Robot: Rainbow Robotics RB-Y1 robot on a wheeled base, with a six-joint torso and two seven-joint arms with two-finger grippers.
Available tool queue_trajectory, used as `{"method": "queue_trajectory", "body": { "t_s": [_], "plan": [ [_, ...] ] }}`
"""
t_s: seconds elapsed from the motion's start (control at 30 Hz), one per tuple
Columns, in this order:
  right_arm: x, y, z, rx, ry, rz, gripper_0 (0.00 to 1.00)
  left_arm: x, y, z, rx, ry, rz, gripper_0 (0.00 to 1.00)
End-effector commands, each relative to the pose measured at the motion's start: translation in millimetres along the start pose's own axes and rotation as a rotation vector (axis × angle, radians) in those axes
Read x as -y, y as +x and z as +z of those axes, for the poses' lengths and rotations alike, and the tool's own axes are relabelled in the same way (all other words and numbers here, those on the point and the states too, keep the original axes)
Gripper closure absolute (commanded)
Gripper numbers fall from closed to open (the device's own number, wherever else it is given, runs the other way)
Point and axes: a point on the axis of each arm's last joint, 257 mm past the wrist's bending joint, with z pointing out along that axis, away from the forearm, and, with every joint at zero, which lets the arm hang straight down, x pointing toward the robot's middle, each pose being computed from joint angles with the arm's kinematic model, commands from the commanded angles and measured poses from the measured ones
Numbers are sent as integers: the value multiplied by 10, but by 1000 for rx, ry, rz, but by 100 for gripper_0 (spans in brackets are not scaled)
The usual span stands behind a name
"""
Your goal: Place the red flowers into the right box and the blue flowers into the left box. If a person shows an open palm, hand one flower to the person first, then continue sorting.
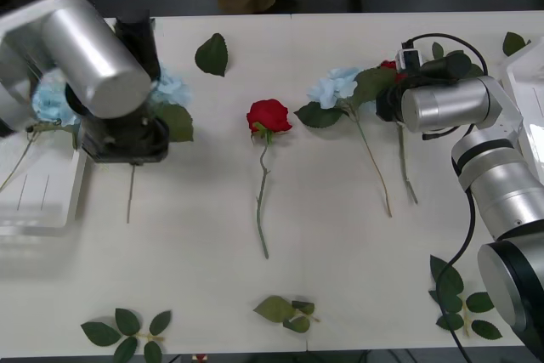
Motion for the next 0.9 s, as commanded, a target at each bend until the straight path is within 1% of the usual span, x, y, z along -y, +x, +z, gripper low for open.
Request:
{"method": "queue_trajectory", "body": {
  "t_s": [0.03, 0.1, 0.13, 0.2, 0.27, 0.3, 0.43, 0.53, 0.6, 0.77, 0.9],
  "plan": [
    [-44, 96, -28, -45, -23, 38, 100, -730, -365, -937, 33, -4, 55, 100],
    [-21, 27, -122, -61, -27, 47, 100, -993, -378, -1124, 18, 9, 53, 100],
    [14, -60, -223, -71, -31, 55, 100, -1227, -383, -1220, 8, 15, 49, 100],
    [44, -156, -359, -86, -47, 79, 100, -1462, -383, -1275, 3, 34, 71, 100],
    [124, -301, -598, -108, -79, 119, 100, -1773, -362, -1283, -4, 91, 105, 100],
    [142, -336, -659, -111, -85, 127, 100, -1827, -355, -1263, -4, 107, 117, 100],
    [347, -564, -1119, -127, -137, 180, 100, -2250, -346, -1046, 39, 190, 174, 100],
    [568, -694, -1390, -122, -161, 210, 100, -2524, -315, -813, 64, 170, 184, 100],
    [798, -742, -1515, -119, -145, 216, 100, -2595, -286, -672, 74, 167, 194, 100],
    [1560, -802, -1810, -122, -52, 132, 100, -2729, -213, -246, 115, 157, 143, 100],
    [2236, -710, -1924, -154, 53, 100, 100, -2783, -325, 3, 211, 146, 118, 100]
  ]
}}
